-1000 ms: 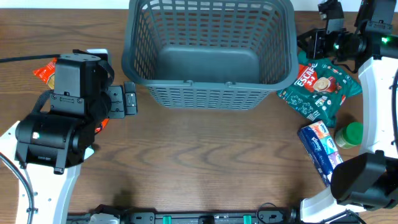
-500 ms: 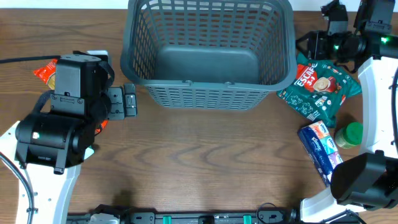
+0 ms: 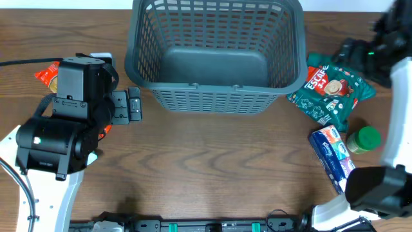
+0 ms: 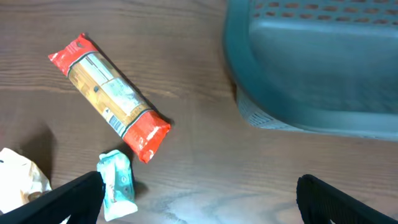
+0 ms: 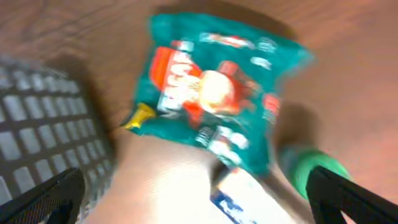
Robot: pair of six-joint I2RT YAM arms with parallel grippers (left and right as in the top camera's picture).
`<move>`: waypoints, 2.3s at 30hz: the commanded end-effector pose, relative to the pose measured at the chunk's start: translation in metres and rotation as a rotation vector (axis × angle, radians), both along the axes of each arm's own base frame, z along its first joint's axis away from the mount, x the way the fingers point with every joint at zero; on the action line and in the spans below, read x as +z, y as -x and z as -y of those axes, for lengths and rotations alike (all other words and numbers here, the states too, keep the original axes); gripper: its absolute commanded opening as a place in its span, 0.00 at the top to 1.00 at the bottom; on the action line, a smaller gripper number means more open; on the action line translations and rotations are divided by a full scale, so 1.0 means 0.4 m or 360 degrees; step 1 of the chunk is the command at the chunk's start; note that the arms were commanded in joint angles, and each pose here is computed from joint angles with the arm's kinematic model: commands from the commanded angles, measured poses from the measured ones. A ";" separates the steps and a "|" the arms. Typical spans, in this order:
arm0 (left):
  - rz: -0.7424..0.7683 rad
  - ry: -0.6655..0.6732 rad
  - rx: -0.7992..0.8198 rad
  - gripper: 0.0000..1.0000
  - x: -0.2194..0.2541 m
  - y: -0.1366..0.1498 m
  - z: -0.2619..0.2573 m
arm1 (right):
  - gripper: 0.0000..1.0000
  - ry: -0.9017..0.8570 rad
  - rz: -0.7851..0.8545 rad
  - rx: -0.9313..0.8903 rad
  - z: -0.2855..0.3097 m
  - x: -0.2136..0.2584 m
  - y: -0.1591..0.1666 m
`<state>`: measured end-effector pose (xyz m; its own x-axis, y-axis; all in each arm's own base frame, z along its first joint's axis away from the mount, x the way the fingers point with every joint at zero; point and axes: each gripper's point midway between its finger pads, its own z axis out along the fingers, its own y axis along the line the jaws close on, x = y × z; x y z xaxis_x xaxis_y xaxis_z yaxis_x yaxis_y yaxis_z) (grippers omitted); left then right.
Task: Pack container
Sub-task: 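Move the right gripper over the green Nescafe bag beside the basket, then grasp the green Nescafe bag with the right gripper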
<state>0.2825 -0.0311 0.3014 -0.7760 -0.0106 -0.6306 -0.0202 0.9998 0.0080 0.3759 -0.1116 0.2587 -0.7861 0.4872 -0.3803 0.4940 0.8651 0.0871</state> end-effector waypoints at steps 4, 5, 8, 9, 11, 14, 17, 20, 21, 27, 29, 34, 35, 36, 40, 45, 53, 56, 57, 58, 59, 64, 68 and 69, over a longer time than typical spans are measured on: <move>0.0019 -0.0030 -0.0016 0.01 0.012 -0.004 -0.001 | 0.01 0.0018 0.0052 -0.0452 0.140 0.096 0.098; 0.0019 -0.0030 -0.0016 0.01 0.012 -0.004 -0.001 | 0.01 -0.0007 0.0040 -0.0486 0.156 0.088 0.109; 0.0019 -0.0030 -0.0016 0.01 0.012 -0.004 -0.001 | 0.01 -0.0150 0.0015 -0.0545 0.183 0.042 0.121; 0.0019 -0.0029 -0.0016 0.01 0.012 -0.004 -0.001 | 0.01 -0.0208 0.0009 -0.0556 0.192 0.017 0.120; 0.0019 -0.0029 -0.0016 0.02 0.012 -0.004 -0.001 | 0.01 -0.0270 0.0013 -0.0559 0.206 -0.028 0.111; 0.0019 -0.0029 -0.0016 0.01 0.012 -0.004 -0.001 | 0.01 -0.0316 0.0035 -0.0495 0.214 -0.095 0.085; 0.0019 -0.0029 -0.0016 0.01 0.012 -0.004 -0.001 | 0.01 -0.0338 0.0064 -0.0409 0.208 -0.167 0.053; 0.0019 -0.0029 -0.0016 0.02 0.012 -0.004 -0.001 | 0.01 -0.0376 0.0101 -0.0311 0.186 -0.230 0.024; 0.0019 -0.0029 -0.0016 0.02 0.012 -0.004 -0.001 | 0.01 -0.0389 0.0114 -0.0285 0.177 -0.247 0.016; 0.0019 -0.0029 -0.0016 0.01 0.012 -0.004 -0.001 | 0.01 -0.0425 0.0162 -0.0192 0.131 -0.359 -0.012; 0.0019 -0.0029 -0.0016 0.01 0.012 -0.004 -0.001 | 0.01 -0.0419 0.0167 -0.0144 0.115 -0.394 -0.015; 0.0019 -0.0029 -0.0016 0.01 0.012 -0.004 -0.001 | 0.01 -0.0420 0.0156 -0.0088 0.075 -0.473 -0.006; 0.0019 -0.0029 -0.0016 0.01 0.012 -0.004 -0.001 | 0.01 -0.0420 0.0157 -0.0082 0.069 -0.487 -0.003; 0.0019 -0.0029 -0.0016 0.01 0.012 -0.004 -0.001 | 0.01 -0.0422 0.0157 -0.0075 0.063 -0.500 0.000; 0.0018 -0.0029 -0.0016 0.02 0.012 -0.004 -0.001 | 0.01 -0.0415 0.0169 -0.0067 0.054 -0.538 0.010; 0.0019 -0.0029 -0.0016 0.01 0.012 -0.004 -0.001 | 0.01 -0.0394 0.0214 -0.0060 0.048 -0.586 0.020; 0.0014 -0.0030 -0.0016 0.01 0.011 -0.003 -0.001 | 0.05 -0.0437 0.0148 -0.0067 0.036 -0.655 0.038; 0.0007 -0.0031 -0.0016 0.02 0.009 0.000 -0.002 | 0.26 -0.0451 0.0152 -0.0063 0.032 -0.657 0.037; 0.0006 -0.0031 -0.0016 0.01 0.009 0.000 -0.002 | 0.35 -0.0451 0.0161 -0.0072 0.034 -0.655 0.033; 0.0006 -0.0031 -0.0016 0.01 0.009 0.000 -0.002 | 0.42 -0.0452 0.0175 -0.0066 0.034 -0.652 0.029; 0.0007 -0.0031 -0.0016 0.01 0.009 0.000 -0.002 | 0.49 -0.0458 0.0182 -0.0062 0.033 -0.651 0.027; 0.0006 -0.0031 -0.0016 0.01 0.009 0.000 -0.002 | 0.89 -0.0516 0.0223 -0.0028 0.017 -0.641 0.015; 0.0007 -0.0031 -0.0016 0.01 0.009 -0.001 -0.002 | 0.99 -0.0562 0.0283 0.0010 0.008 -0.612 -0.009; 0.0007 -0.0031 -0.0016 0.01 0.009 -0.001 -0.002 | 0.99 -0.0564 0.0301 0.0018 0.008 -0.601 -0.015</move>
